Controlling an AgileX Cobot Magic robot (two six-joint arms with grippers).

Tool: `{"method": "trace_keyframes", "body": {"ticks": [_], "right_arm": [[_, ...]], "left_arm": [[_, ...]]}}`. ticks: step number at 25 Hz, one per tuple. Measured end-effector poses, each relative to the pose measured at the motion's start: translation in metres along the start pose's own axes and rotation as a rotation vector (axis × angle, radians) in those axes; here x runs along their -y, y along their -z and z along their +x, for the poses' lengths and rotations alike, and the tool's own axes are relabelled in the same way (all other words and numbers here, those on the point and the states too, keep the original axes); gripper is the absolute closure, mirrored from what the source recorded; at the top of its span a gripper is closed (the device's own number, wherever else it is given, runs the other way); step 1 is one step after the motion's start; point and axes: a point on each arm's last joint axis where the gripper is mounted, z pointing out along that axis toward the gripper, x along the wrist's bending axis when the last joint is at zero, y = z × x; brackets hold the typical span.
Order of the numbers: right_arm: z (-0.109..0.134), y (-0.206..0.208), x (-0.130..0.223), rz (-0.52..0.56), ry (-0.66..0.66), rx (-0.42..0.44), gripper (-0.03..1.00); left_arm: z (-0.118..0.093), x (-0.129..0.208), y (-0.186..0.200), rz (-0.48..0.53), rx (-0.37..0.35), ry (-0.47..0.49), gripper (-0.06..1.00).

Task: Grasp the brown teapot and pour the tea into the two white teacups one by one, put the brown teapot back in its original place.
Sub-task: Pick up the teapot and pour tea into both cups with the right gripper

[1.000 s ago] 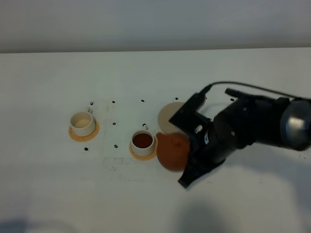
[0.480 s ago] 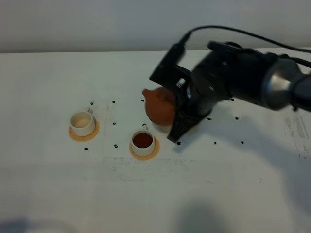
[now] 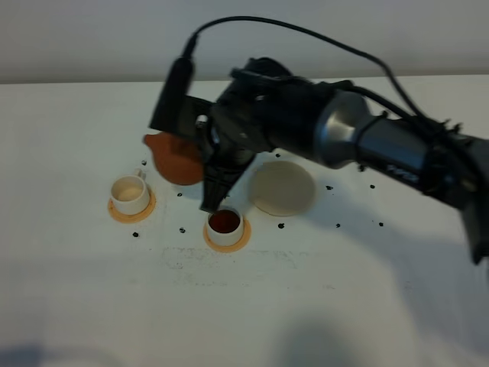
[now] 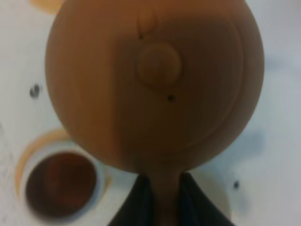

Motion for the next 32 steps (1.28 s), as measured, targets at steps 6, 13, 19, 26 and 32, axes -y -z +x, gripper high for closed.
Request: {"method": "trace_keyframes", "body": {"ticks": [6,13,19,26,32], "right_arm": [[-0.003,-0.018,-0.015,-0.004,0.078,0.056,0.87],[0.002,-0.036,-0.018,0.005,0.188,0.1,0.87],[0.011,-0.046,-0.023,0.003,0.281,0.147,0.87],[0.016,-0.057,-0.024,0.008,0.35,0.18,0.87],[0.017,-0.061,-0.026,0.003,0.403,0.214,0.87]], "left_arm": [[0.0,0.0,0.0,0.0,0.0,0.0,0.27],[0.0,0.0,0.0,0.0,0.0,0.0,0.27],[0.0,0.0,0.0,0.0,0.0,0.0,0.27],[0.0,0.0,0.0,0.0,0.0,0.0,0.27],[0.0,0.0,0.0,0.0,0.0,0.0,0.27]]}}
